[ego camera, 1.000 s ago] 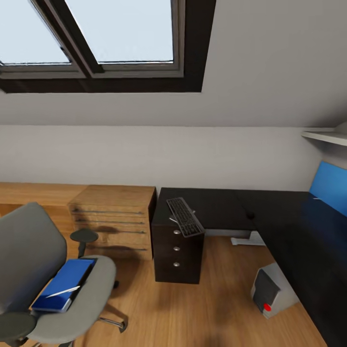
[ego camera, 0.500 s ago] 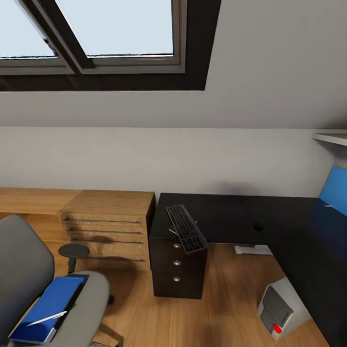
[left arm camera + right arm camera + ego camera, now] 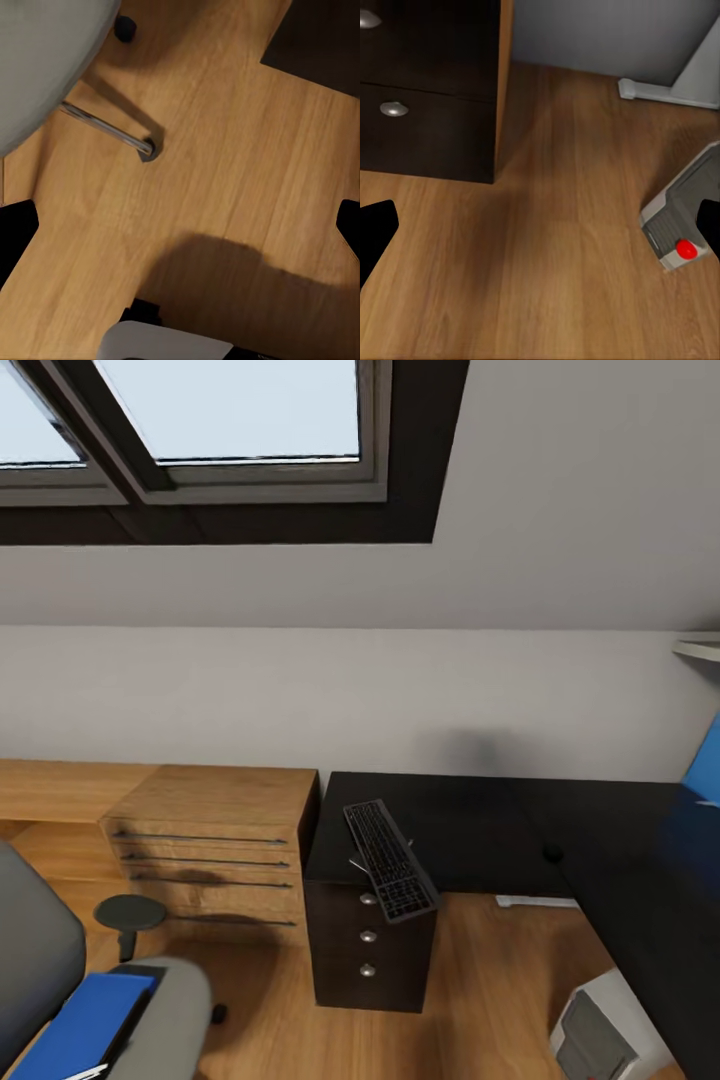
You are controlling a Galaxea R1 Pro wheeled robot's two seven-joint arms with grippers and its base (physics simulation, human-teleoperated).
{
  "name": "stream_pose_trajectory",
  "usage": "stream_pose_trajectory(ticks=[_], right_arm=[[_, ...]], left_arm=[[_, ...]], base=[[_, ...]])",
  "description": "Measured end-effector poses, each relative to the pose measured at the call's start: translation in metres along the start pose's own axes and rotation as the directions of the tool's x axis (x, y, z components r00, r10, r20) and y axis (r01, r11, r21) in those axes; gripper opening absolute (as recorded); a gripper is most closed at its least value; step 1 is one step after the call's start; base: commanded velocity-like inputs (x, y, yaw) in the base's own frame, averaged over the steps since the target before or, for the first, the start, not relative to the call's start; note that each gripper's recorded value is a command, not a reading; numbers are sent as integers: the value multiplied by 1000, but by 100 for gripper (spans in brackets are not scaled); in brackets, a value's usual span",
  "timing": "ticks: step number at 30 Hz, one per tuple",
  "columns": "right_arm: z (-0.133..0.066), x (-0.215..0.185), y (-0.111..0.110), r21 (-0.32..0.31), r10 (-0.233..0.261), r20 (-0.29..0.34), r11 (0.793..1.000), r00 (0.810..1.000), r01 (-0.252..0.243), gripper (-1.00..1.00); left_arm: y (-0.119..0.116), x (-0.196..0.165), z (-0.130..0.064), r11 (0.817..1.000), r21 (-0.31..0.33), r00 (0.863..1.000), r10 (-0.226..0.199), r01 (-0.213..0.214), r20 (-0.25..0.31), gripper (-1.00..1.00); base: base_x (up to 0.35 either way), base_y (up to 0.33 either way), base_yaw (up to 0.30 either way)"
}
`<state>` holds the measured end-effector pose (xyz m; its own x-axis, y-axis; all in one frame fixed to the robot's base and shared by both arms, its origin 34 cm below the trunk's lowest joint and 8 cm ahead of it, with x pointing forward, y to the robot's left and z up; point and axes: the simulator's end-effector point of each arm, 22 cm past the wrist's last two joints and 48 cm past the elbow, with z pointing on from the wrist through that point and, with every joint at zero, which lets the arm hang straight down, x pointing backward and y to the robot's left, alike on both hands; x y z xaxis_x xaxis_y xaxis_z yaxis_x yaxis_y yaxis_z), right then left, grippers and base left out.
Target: In the bedroom, organize the workspace by keeping the computer under the desk, ensuring the monitor is on the desk, placing the keyboard on the desk next to the monitor, placing the mouse on the desk next to the keyboard, moving the folder from the swivel chair onto the desk next to the mouse, stacking the notebook on top of the folder with the pen on top of the notebook, and positioning the swivel chair next to the desk.
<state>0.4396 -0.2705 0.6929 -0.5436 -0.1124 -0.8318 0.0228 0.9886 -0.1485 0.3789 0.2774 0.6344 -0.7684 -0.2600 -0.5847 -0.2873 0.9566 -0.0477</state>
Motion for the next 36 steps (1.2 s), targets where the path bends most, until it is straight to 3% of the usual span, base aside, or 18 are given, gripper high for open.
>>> stream_pose_trajectory(ticks=[6, 16, 18, 19, 24, 28, 36], right_arm=[[0, 0, 0, 0, 0, 0, 1000, 1000, 0, 100], [1, 0, -4, 13, 6, -1, 1000, 1000, -6, 100], [1, 1, -11, 41, 29, -5, 999, 1000, -28, 100], [1, 4, -22, 86, 68, -10, 994, 998, -67, 100], [7, 4, -25, 109, 94, -2, 990, 996, -93, 100], [21, -14, -20, 109, 117, 40, 987, 992, -121, 100], [63, -56, -6, 79, 139, 29, 987, 990, -141, 100]], left_arm=[[0, 0, 0, 1000, 0, 1000, 0, 0, 0, 100], [-5, 1, 0, 1000, 8, 1000, 4, -4, -2, 100], [-9, 2, -1, 1000, 12, 1000, 2, -2, -4, 100], [-14, 4, 0, 1000, 18, 1000, -1, 1, -6, 100], [-17, 7, 4, 1000, 21, 1000, -5, 5, -8, 100], [-18, 10, 8, 1000, 20, 1000, -8, 8, -12, 100], [-59, -8, 17, 998, 59, 999, -35, 33, 22, 100]], base=[[249, 0, 0], [24, 0, 0], [1, 0, 0], [0, 0, 0], [0, 0, 0], [0, 0, 0], [0, 0, 0]])
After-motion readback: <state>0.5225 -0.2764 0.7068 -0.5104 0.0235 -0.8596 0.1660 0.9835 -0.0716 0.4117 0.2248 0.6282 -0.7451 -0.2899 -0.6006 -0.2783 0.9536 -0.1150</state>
